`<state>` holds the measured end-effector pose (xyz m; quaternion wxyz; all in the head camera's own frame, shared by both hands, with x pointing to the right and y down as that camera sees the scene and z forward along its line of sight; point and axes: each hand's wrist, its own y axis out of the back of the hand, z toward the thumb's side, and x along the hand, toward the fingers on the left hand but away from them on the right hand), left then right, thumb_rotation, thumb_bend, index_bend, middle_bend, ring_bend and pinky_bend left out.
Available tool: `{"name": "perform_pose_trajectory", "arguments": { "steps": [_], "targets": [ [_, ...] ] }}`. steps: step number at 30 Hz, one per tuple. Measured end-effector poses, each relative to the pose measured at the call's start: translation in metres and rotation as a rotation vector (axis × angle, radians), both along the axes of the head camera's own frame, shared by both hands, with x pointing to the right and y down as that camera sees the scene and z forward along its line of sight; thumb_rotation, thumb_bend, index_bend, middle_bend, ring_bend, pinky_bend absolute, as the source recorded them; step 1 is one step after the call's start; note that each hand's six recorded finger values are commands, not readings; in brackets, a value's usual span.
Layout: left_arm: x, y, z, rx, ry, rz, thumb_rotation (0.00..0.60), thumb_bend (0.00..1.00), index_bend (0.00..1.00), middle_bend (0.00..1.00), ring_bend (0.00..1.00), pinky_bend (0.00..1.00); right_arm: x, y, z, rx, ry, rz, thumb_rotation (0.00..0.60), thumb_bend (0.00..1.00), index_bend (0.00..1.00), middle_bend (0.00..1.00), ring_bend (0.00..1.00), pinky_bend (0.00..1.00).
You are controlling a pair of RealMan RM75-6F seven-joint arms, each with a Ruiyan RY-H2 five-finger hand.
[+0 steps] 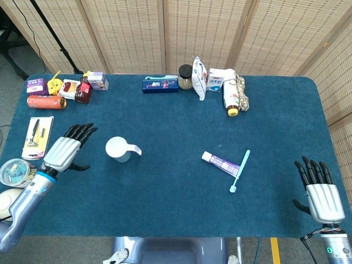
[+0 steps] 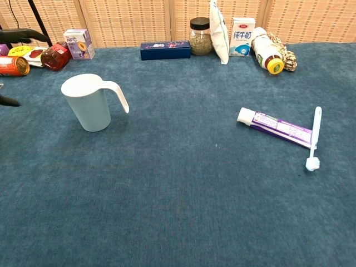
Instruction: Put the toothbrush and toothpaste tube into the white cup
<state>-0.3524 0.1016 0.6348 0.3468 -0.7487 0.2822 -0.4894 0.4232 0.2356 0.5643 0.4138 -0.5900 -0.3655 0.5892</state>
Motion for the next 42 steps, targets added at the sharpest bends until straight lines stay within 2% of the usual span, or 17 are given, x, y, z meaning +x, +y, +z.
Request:
{"name": "perform_pose_trajectory", "arguments": {
  "steps": [4,10,12,14,15,17,20,25,35,42],
  "targets": [
    [0.027,-0.014,0.017,-0.022,-0.021,0.02,0.6,0.0,0.0,0.0,0.0,0.0,0.002,-0.001,0.001,-0.002,0.004,0.006,0.6,0.0,0.0,0.0,0.0,0.0],
    [0.057,-0.023,0.037,-0.056,-0.047,0.027,0.6,0.0,0.0,0.0,0.0,0.0,0.005,-0.001,0.003,-0.007,0.009,0.017,0.6,0.0,0.0,0.0,0.0,0.0],
    [0.065,-0.024,0.042,-0.065,-0.052,0.028,0.6,0.0,0.0,0.0,0.0,0.04,0.005,-0.001,0.003,-0.007,0.01,0.017,0.6,0.0,0.0,0.0,0.0,0.0],
    [0.071,-0.025,0.046,-0.071,-0.061,0.032,0.6,0.0,0.0,0.0,0.0,0.14,0.005,-0.001,0.003,-0.008,0.009,0.018,0.6,0.0,0.0,0.0,0.0,0.0],
    [0.074,-0.025,0.047,-0.072,-0.065,0.035,0.6,0.01,0.0,0.01,0.01,0.18,0.005,-0.001,0.003,-0.008,0.009,0.018,0.6,0.0,0.0,0.0,0.0,0.0],
    [0.079,-0.025,0.05,-0.07,-0.074,0.039,0.6,0.08,0.03,0.09,0.1,0.25,0.005,-0.001,0.004,-0.01,0.009,0.017,0.6,0.0,0.0,0.0,0.0,0.0],
    [0.086,-0.025,0.053,-0.065,-0.083,0.035,0.6,0.19,0.16,0.22,0.23,0.32,0.005,-0.001,0.004,-0.012,0.007,0.016,0.6,0.0,0.0,0.0,0.0,0.0],
    [0.092,-0.026,0.052,-0.039,-0.084,0.026,0.6,0.22,0.24,0.29,0.3,0.34,0.005,-0.002,0.004,-0.008,0.004,0.017,0.6,0.0,0.0,0.0,0.0,0.0],
    [0.101,-0.023,0.04,-0.011,-0.067,0.041,0.6,0.22,0.25,0.3,0.3,0.34,0.005,-0.002,0.004,-0.009,-0.001,0.017,0.6,0.0,0.0,0.0,0.0,0.0],
    [0.121,-0.019,0.023,0.028,-0.006,0.076,0.6,0.21,0.25,0.3,0.3,0.34,0.005,-0.003,0.004,-0.008,-0.002,0.02,0.6,0.0,0.0,0.0,0.0,0.0]
  ]
}}
